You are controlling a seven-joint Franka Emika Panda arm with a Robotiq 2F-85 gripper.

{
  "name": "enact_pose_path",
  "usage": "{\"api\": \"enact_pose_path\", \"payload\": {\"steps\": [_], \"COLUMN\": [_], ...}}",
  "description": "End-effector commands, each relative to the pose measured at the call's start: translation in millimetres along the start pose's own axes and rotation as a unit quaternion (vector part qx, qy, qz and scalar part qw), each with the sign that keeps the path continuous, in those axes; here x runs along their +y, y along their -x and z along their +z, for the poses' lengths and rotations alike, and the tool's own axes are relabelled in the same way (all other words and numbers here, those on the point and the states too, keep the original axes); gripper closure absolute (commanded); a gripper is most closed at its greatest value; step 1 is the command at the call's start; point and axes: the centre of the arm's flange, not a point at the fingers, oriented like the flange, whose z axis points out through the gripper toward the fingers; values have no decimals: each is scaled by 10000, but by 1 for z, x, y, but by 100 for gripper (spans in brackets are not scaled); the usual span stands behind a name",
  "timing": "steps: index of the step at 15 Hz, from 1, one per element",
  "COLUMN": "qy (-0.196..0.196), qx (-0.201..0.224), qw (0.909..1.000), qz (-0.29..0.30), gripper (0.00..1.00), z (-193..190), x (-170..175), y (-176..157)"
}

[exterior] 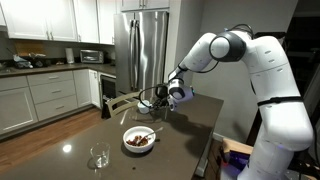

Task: Pour cereal from the mug to the bowl.

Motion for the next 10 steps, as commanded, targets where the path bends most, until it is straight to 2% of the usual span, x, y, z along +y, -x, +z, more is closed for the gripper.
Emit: {"api": "enact_pose_path", "payload": {"steps": [1, 2, 3, 6, 7, 8, 10], "qy": [-209, -237, -254, -314, -336, -389, -473], "qx": [56, 71, 78, 78, 60, 3, -89], "qw": [9997, 9997, 9996, 9994, 9994, 9992, 9982], "qz": [72, 75, 75, 74, 43, -47, -347], "gripper": [76, 71, 80, 77, 70, 53, 41], "z": [2, 2, 1, -1, -3, -8, -21], "x": [-11, -13, -14, -17, -17, -15, -8], "y": [2, 2, 2, 3, 3, 3, 4]}}
